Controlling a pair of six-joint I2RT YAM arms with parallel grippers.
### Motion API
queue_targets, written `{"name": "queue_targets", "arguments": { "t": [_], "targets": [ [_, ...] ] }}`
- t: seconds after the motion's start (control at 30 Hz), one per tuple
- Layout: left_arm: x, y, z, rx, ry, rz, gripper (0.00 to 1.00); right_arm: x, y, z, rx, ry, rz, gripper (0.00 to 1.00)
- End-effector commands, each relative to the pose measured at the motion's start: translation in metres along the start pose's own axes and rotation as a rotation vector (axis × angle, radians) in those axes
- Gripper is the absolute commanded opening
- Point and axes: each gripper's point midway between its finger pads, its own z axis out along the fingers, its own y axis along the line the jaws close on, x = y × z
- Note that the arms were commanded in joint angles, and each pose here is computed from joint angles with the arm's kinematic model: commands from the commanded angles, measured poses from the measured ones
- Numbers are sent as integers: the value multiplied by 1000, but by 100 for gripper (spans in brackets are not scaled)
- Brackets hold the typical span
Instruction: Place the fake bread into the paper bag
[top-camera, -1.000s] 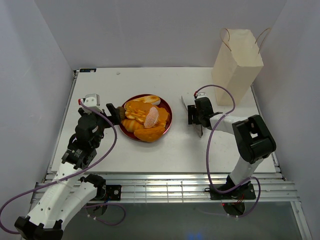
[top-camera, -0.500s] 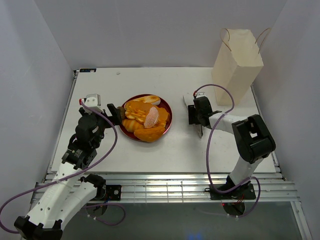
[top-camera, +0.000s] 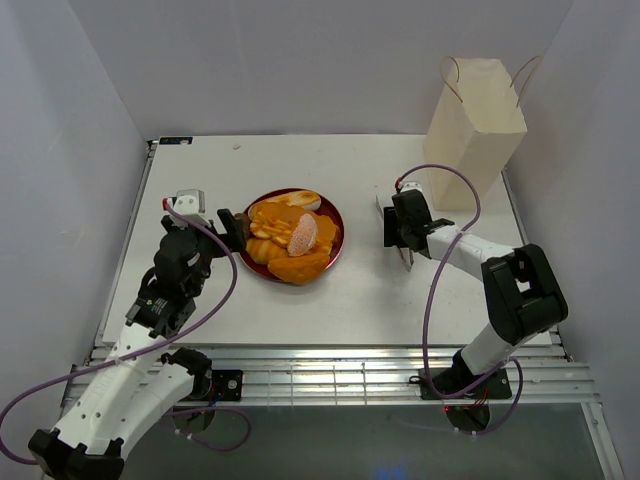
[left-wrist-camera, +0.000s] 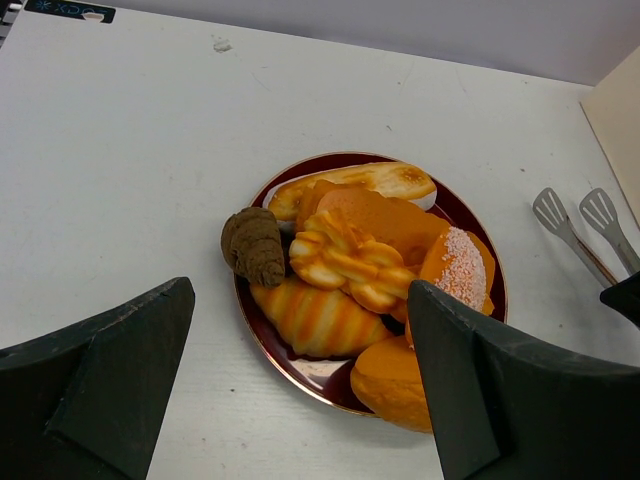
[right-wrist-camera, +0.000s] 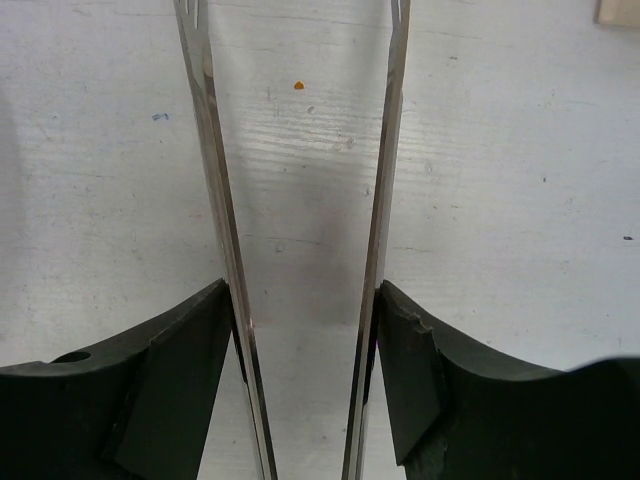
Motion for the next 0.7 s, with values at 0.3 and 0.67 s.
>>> {"name": "queue_targets", "arguments": {
  "t": [0.3, 0.67],
  "targets": [
    [-5, 7, -2, -38, -30, 1, 98, -40, 17, -61, -88, -111, -4, 65],
    [-8, 12, -4, -62, -47, -3, 97, -68, 66, -123, -235, -176, -120, 65]
  ]
}}
